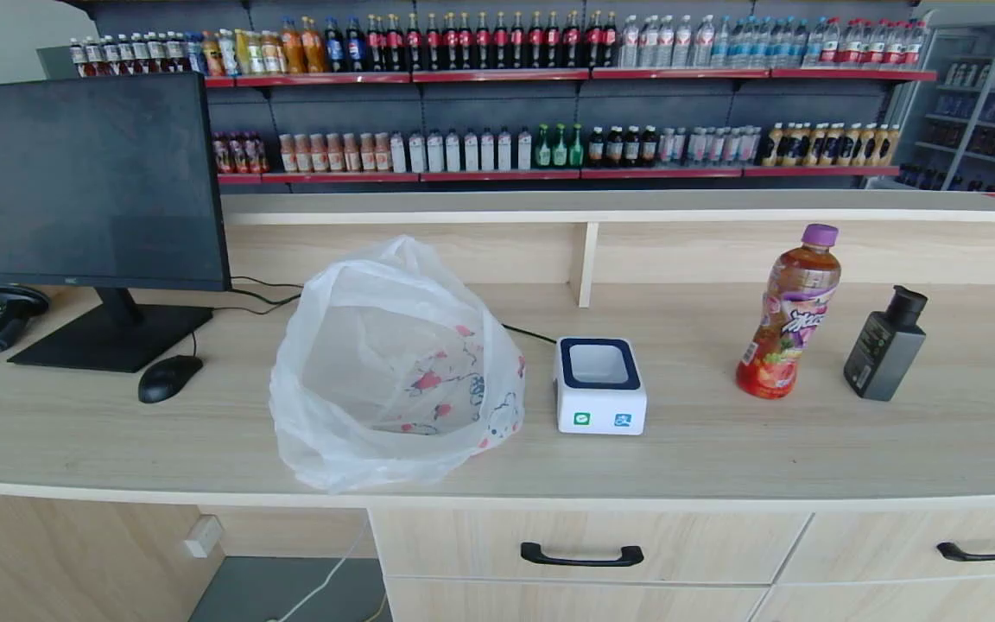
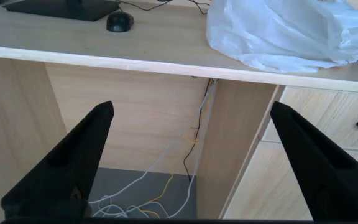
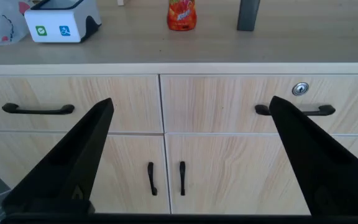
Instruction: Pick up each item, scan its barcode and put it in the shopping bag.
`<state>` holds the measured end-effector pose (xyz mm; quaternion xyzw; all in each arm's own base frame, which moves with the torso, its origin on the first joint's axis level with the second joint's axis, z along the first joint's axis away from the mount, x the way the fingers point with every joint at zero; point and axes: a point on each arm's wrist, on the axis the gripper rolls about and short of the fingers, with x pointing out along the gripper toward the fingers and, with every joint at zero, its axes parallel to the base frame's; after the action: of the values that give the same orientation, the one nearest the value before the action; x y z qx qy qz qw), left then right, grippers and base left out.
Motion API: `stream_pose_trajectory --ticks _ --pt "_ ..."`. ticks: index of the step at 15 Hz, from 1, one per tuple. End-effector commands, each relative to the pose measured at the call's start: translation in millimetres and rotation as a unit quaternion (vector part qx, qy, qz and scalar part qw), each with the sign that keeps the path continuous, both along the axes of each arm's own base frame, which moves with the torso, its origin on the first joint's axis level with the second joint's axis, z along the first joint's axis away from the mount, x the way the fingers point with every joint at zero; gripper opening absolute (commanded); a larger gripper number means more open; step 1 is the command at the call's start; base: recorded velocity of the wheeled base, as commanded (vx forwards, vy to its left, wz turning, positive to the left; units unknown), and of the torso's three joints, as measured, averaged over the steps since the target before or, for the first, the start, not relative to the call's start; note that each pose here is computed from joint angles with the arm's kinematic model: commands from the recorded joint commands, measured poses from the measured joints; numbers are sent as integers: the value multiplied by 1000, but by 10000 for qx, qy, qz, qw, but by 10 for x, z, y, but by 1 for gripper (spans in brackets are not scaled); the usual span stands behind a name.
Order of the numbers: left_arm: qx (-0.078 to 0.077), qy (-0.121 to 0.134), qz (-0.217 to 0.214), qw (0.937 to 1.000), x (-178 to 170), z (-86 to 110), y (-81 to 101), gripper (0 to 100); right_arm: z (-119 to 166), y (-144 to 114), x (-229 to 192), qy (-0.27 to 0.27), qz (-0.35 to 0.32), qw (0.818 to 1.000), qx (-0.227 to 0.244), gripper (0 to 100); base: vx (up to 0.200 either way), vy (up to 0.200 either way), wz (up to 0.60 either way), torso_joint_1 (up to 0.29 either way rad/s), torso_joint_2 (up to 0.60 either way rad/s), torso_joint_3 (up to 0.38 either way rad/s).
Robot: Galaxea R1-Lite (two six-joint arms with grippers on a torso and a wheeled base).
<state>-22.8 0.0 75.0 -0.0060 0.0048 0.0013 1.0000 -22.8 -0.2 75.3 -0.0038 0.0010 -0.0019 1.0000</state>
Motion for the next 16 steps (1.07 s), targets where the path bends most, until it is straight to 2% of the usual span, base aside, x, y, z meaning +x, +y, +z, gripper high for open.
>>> stream_pose_trajectory --ticks 1,4,5,6,7,11,13,16 --pt "6 -2 3 10000 0 0 0 100 0 0 0 -2 4 10000 8 100 0 0 0 0 0 0" --pt "21 -2 2 10000 0 0 0 100 5 3 0 -25 80 9999 -69 100 0 0 0 0 0 0" --pt "21 -2 2 10000 0 0 0 100 57 4 -9 -187 102 9997 -109 100 0 0 0 0 0 0" --pt "21 -2 2 10000 0 0 0 100 295 10 -72 -632 274 9976 -98 100 0 0 0 0 0 0" --pt "21 -2 2 10000 0 0 0 100 413 13 -94 -740 350 9966 -104 100 0 0 0 0 0 0" --pt "21 -2 2 10000 0 0 0 100 868 14 7 -721 364 9965 -226 100 0 0 0 0 0 0" --pt "21 -2 2 10000 0 0 0 100 1223 17 277 -1015 355 9936 -333 100 0 0 0 0 0 0" --pt "21 -2 -5 10000 0 0 0 100 1485 22 685 -1357 352 9896 -325 100 0 0 0 0 0 0"
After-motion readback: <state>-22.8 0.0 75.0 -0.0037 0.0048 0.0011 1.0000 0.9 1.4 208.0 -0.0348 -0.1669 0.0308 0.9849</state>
